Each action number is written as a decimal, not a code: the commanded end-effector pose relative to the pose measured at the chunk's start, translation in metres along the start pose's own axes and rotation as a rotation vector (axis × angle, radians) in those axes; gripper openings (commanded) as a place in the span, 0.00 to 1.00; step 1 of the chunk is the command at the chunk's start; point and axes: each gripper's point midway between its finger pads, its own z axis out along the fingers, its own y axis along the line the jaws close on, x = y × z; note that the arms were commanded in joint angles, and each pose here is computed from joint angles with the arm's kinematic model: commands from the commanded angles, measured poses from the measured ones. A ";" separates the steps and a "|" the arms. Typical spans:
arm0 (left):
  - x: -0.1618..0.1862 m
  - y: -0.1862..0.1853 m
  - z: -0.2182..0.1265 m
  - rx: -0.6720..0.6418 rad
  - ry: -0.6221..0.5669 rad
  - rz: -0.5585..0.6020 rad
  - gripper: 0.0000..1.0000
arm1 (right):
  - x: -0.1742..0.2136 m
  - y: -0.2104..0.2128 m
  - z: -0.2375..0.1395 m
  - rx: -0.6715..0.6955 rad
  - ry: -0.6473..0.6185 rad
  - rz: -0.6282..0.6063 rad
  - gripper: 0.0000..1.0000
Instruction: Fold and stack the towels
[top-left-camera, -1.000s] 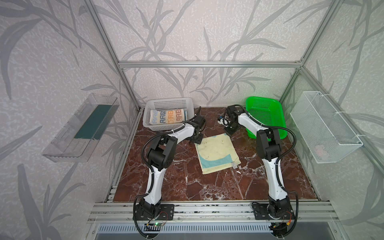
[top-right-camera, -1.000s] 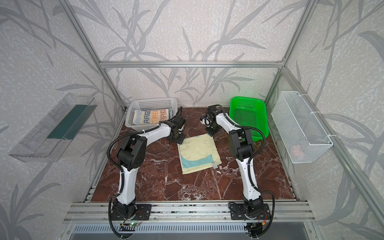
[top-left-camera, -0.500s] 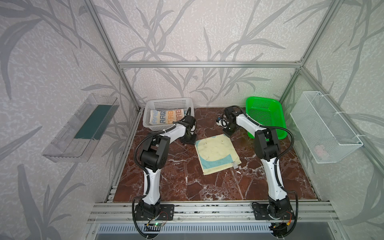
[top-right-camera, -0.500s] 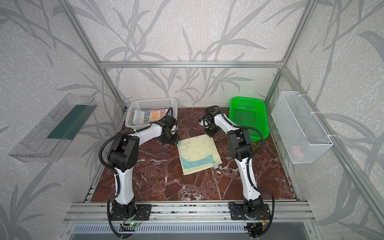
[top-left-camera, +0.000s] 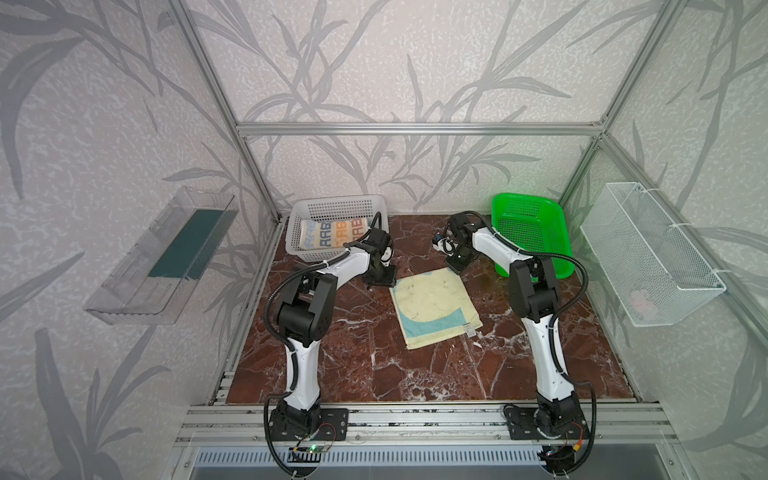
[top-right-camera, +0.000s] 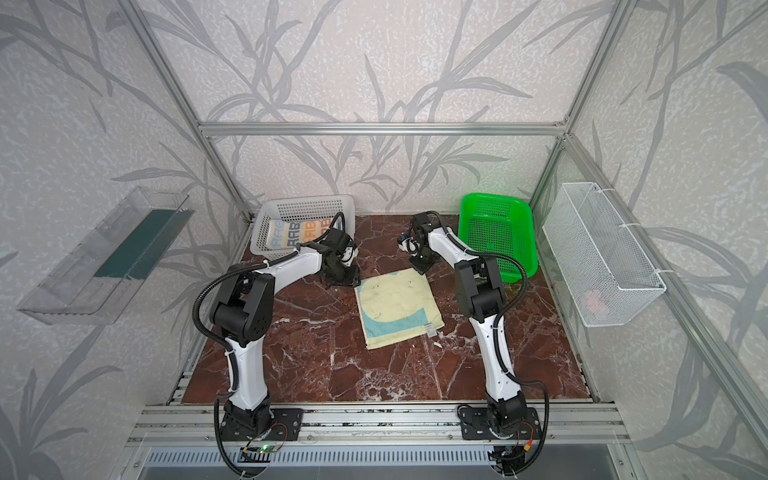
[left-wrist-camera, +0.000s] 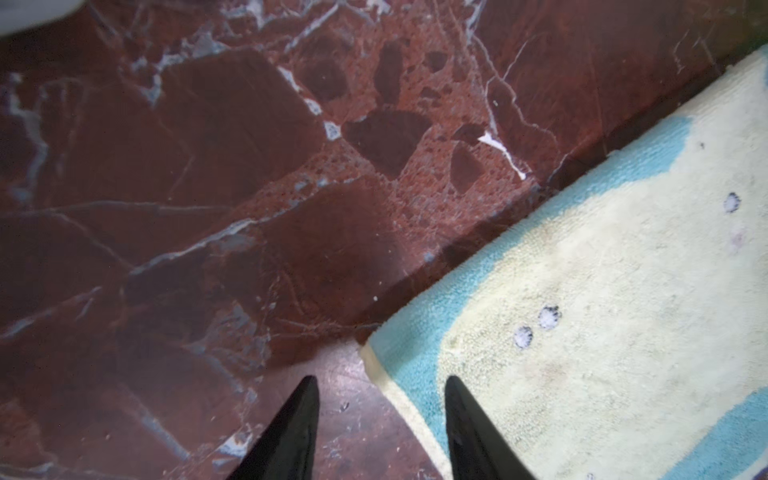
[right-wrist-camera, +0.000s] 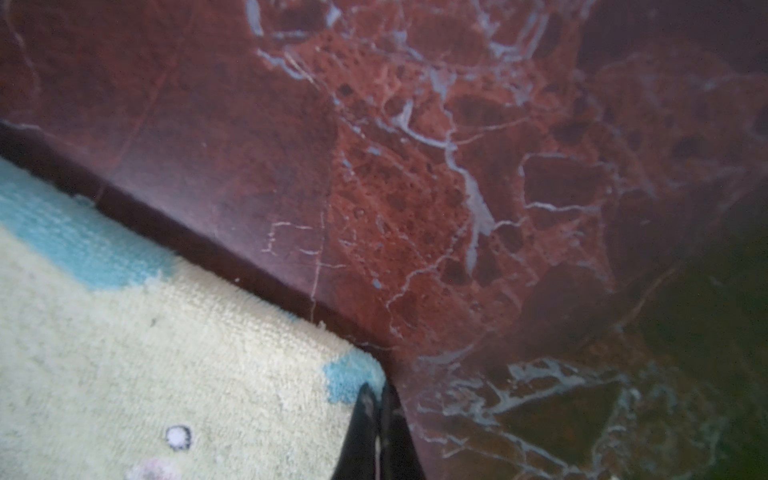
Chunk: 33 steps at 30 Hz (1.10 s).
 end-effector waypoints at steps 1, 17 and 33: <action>-0.008 -0.005 -0.002 0.011 -0.004 0.001 0.44 | 0.012 0.004 0.002 0.000 0.042 -0.011 0.00; 0.010 0.012 0.027 -0.057 0.080 -0.020 0.32 | 0.011 0.006 -0.005 0.005 0.030 -0.020 0.00; 0.040 0.022 0.043 -0.226 0.207 0.061 0.21 | 0.008 0.006 -0.012 0.015 0.019 -0.027 0.00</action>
